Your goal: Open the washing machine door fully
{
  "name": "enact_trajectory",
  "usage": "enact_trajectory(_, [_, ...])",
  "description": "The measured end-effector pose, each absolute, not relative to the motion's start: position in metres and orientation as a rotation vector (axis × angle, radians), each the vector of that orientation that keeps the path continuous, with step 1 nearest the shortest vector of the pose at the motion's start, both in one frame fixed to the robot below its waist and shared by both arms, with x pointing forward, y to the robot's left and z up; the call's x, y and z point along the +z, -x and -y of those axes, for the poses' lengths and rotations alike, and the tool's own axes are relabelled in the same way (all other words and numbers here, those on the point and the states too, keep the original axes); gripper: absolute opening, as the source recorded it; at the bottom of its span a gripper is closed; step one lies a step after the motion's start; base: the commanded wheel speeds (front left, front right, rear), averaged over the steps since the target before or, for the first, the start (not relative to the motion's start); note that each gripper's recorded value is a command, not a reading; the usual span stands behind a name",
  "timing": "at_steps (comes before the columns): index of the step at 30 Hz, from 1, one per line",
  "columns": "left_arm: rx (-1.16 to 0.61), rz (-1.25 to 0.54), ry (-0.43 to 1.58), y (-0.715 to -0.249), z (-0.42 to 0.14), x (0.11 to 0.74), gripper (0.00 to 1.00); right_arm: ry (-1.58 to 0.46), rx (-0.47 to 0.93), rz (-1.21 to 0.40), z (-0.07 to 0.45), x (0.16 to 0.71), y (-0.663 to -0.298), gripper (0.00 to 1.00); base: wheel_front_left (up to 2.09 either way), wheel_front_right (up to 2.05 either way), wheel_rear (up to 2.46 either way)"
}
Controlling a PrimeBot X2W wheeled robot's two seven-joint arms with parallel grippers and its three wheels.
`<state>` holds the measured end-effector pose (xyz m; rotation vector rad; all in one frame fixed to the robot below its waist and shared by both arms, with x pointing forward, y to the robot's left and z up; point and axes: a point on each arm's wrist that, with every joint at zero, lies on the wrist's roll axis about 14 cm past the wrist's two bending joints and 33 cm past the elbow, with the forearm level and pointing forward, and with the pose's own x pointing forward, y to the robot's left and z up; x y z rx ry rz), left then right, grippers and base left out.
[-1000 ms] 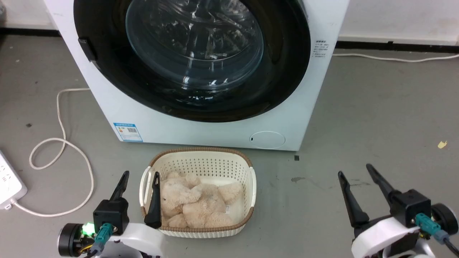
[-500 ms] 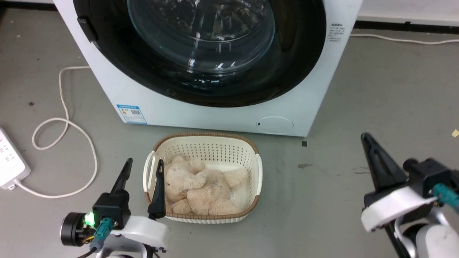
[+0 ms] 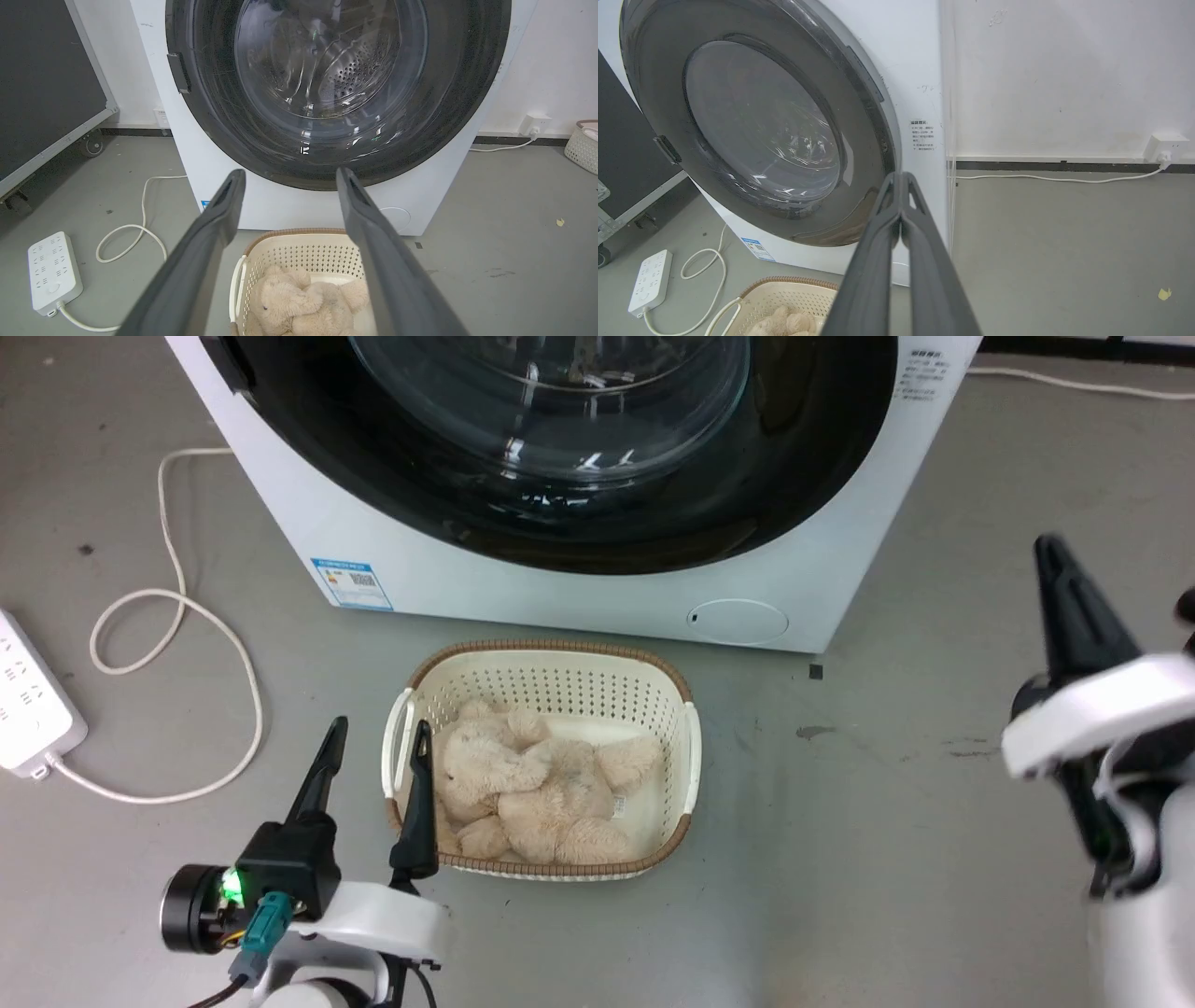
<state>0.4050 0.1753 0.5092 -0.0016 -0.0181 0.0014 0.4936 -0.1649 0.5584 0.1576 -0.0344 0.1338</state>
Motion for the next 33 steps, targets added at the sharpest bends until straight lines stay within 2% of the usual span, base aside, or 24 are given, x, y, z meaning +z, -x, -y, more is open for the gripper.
enact_trajectory(8, [0.011,0.035,0.002,-0.412,-0.179,0.510,1.00,-0.342,0.111,-0.010,0.170,0.563,-0.534,0.00,0.00,0.00,0.00])
enact_trajectory(16, [0.020,0.038,0.003,-0.417,-0.182,0.507,1.00,-0.503,0.124,-0.139,0.163,0.543,-0.566,0.00,0.00,0.00,0.00])
enact_trajectory(33, [0.045,0.051,0.014,-0.427,-0.188,0.501,1.00,-0.756,0.174,-0.317,0.144,0.537,-0.637,0.00,0.00,0.00,0.00])
